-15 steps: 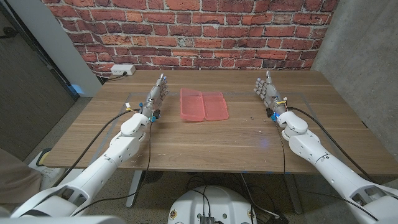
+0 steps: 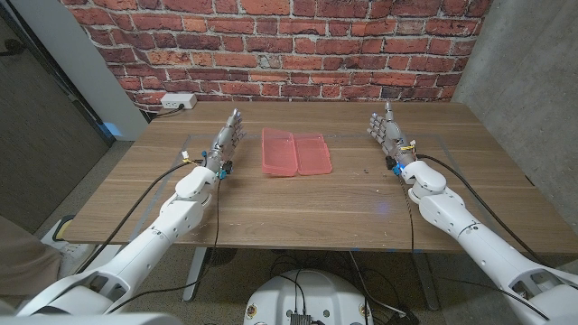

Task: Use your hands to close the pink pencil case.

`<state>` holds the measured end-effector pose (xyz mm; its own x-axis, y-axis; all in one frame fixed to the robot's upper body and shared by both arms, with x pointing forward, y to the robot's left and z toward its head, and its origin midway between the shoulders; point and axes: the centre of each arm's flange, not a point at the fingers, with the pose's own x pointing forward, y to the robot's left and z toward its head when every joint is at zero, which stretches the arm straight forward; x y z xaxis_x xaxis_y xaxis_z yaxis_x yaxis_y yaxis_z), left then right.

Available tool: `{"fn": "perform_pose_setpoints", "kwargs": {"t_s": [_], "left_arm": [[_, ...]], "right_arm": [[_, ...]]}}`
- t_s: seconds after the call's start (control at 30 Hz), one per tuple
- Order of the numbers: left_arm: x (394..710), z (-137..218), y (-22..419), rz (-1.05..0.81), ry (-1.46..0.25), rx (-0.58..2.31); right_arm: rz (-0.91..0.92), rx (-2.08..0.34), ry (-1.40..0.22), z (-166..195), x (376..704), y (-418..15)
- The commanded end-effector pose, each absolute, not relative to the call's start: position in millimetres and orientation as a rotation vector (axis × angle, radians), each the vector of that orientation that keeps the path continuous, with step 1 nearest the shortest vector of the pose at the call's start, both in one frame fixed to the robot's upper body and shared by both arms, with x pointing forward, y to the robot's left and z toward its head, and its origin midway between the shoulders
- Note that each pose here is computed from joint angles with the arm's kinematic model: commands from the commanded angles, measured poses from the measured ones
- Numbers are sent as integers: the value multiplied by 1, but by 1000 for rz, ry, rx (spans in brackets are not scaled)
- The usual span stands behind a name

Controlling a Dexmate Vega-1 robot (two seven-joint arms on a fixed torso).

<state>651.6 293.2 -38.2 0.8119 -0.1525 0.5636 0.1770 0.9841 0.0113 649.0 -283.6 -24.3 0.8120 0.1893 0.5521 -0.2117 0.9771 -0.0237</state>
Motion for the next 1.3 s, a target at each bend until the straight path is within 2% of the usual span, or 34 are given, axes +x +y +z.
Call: {"fn": "perform_pose_setpoints", "kwargs": {"t_s": [0.03, 0.4, 0.47, 1.0, 1.3], "left_arm": [[639, -51, 303, -67, -624, -36], [624, -44, 305, -20, -674, 125], [619, -45, 302, 51, -704, 119], [597, -43, 270, 200, -802, 108], [598, -39, 271, 170, -814, 197]], "right_arm": [[206, 22, -585, -25, 645, -277], [225, -12, -584, -25, 644, -270], [224, -11, -582, -25, 643, -271], [265, -39, -604, -20, 650, -293], [260, -62, -632, -17, 653, -289]]}}
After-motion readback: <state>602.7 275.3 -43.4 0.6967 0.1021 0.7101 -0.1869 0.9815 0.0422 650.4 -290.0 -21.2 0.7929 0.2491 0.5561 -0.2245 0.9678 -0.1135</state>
